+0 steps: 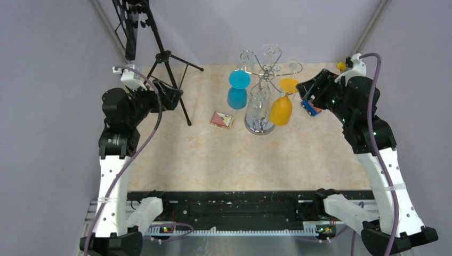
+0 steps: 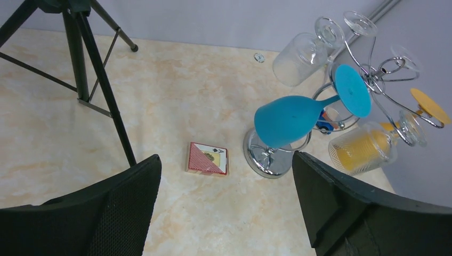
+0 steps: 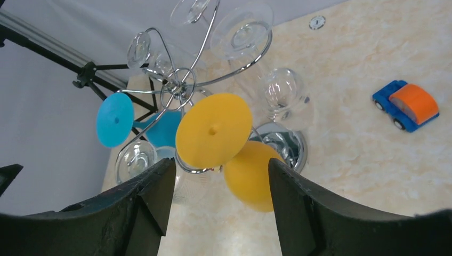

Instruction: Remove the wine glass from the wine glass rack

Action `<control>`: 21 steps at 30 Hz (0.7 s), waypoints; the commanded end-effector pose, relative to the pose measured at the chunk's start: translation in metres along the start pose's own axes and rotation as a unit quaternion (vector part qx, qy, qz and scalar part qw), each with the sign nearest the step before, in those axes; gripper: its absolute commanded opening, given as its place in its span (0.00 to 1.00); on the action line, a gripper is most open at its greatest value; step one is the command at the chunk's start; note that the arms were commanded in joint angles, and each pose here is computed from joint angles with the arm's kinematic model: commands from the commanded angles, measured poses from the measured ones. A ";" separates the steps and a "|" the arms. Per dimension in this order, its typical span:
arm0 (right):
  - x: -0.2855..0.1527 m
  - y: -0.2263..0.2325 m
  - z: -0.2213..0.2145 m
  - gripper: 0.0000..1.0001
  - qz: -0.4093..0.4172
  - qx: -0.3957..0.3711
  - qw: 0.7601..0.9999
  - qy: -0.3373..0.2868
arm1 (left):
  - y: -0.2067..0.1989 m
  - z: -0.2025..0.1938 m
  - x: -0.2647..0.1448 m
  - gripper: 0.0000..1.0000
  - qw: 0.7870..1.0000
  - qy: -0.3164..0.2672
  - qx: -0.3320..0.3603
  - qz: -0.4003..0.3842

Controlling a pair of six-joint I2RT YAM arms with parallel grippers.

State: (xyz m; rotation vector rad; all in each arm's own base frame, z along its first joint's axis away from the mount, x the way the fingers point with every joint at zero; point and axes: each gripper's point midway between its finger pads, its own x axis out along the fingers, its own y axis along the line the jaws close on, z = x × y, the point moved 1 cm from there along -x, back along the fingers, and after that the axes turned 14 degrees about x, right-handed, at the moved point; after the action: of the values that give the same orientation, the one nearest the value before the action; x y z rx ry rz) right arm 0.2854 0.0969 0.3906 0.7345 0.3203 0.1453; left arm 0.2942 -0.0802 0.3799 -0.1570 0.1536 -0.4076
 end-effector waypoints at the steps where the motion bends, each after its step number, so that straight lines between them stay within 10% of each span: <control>1: -0.009 0.015 0.004 0.66 0.038 0.055 0.998 -0.014 | 0.000 0.012 -0.005 0.96 0.999 -0.030 0.000 0.012; 21: 0.019 0.015 -0.028 0.67 0.074 0.303 0.950 0.008 | -0.033 -0.009 0.002 0.96 0.997 -0.008 0.026 -0.076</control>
State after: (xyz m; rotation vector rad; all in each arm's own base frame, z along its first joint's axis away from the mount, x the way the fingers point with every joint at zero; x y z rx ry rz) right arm 0.2902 0.1236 0.3519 1.2182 0.3898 0.1267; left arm 0.2838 -0.1022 0.3661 -0.1612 0.1773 -0.5000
